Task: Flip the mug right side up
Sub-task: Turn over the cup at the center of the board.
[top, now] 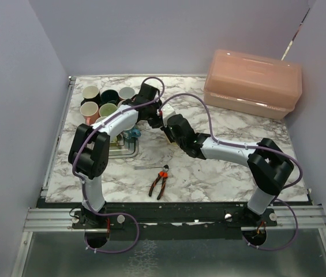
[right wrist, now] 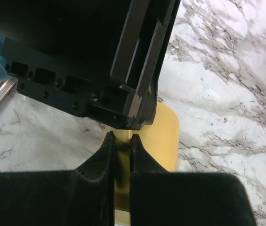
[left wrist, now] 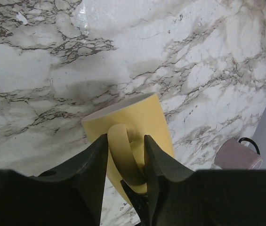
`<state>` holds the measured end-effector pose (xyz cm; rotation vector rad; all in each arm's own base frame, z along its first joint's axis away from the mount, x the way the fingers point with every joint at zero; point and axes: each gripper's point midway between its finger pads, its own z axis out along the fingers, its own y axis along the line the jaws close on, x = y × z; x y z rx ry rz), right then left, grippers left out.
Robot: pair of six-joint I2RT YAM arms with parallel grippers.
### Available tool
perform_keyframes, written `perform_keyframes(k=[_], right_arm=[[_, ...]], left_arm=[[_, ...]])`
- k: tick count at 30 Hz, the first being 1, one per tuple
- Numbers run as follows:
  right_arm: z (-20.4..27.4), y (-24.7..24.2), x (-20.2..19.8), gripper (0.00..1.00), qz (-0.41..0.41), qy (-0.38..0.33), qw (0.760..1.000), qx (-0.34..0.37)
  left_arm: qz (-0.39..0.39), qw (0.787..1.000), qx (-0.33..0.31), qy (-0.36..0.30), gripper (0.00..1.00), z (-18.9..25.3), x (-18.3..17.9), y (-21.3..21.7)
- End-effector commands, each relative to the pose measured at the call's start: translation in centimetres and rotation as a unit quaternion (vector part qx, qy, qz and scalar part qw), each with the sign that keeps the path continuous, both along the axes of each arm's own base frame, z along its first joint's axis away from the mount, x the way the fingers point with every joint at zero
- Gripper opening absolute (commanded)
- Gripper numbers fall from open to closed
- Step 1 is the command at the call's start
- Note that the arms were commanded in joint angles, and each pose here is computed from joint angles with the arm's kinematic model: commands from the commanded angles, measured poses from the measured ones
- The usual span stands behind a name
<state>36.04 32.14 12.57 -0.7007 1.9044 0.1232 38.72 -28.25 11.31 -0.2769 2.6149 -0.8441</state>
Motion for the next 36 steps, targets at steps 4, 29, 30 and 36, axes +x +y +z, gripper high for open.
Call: perform_keyframes(k=[4,29,30,36], right_arm=[[4.0,1.5,2.0,0.01,-0.013,-0.06,0.998,0.034],[0.6,1.3,-3.5,0.45,0.046,0.05,0.995,0.077],[0.6,1.1,-3.7,0.46,0.044,0.053,0.994,0.08],[2.3,-1.3,-4.4,0.47,0.005,0.057,0.99,0.13]], left_arm=[[-0.022,0.999,0.034,0.007,0.29,-1.2,0.1,0.2],[-0.05,0.992,0.097,-0.065,0.0,-2.5,2.6,1.4],[-0.052,0.992,0.095,-0.068,0.0,-2.4,2.7,1.3],[-0.068,0.987,0.09,-0.113,0.0,-0.3,3.4,1.1]])
